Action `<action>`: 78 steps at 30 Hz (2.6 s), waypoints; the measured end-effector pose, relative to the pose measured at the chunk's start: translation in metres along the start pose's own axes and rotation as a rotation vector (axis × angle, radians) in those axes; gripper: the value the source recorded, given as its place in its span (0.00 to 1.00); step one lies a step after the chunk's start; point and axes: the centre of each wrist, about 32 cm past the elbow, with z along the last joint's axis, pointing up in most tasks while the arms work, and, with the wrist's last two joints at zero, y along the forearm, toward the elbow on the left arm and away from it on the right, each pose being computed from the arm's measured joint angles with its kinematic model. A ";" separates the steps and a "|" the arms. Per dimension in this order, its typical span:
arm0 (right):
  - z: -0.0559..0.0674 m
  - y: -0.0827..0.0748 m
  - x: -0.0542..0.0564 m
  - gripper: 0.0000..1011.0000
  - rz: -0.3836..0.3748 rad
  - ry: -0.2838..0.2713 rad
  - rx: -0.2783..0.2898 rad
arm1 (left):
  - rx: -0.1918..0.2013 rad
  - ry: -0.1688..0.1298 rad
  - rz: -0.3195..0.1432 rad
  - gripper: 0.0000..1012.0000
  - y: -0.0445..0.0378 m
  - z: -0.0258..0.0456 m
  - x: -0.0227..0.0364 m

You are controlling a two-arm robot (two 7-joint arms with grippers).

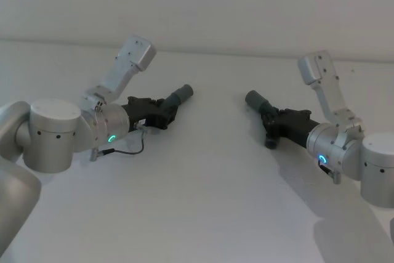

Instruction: Use both hands to pick up one end of the pipe from the table, align the ends, and insert them.

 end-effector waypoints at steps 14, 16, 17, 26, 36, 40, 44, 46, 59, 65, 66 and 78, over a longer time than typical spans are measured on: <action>0.000 0.000 0.000 0.18 0.000 0.000 -0.001 | 0.000 0.000 0.000 0.32 0.0000 0.0000 0.0000; 0.000 0.000 0.000 0.18 0.000 0.000 -0.001 | 0.000 0.000 0.000 0.32 0.0000 0.0000 0.0000; 0.000 0.000 0.000 0.18 0.000 -0.001 -0.001 | 0.000 -0.001 0.000 0.32 0.0000 0.0001 0.0000; -0.002 -0.003 0.003 0.18 -0.012 -0.035 0.019 | 0.013 -0.058 -0.006 0.32 0.0006 0.0031 0.0004; -0.002 -0.012 0.009 0.18 -0.043 -0.137 0.094 | 0.027 -0.202 -0.006 0.32 0.0041 0.0139 0.0010; -0.003 -0.016 0.013 0.18 -0.059 -0.195 0.134 | 0.027 -0.282 -0.002 0.32 0.0061 0.0210 0.0009; -0.003 -0.022 0.019 0.18 -0.072 -0.265 0.174 | 0.025 -0.359 0.002 0.32 0.0081 0.0283 0.0005; -0.003 -0.023 0.021 0.18 -0.075 -0.291 0.190 | 0.024 -0.389 0.004 0.32 0.0087 0.0309 0.0002; -0.006 -0.038 0.041 0.18 -0.076 -0.544 0.296 | -0.015 -0.703 0.016 0.32 0.0139 0.0586 -0.0054; -0.007 -0.043 0.052 0.18 -0.055 -0.676 0.331 | -0.039 -0.844 0.025 0.32 0.0150 0.0682 -0.0087; -0.007 -0.044 0.052 0.18 -0.052 -0.689 0.336 | -0.039 -0.844 0.025 0.32 0.0150 0.0682 -0.0087; -0.010 -0.050 0.074 0.18 0.013 -0.962 0.379 | -0.085 -1.134 0.052 0.32 0.0155 0.0792 -0.0172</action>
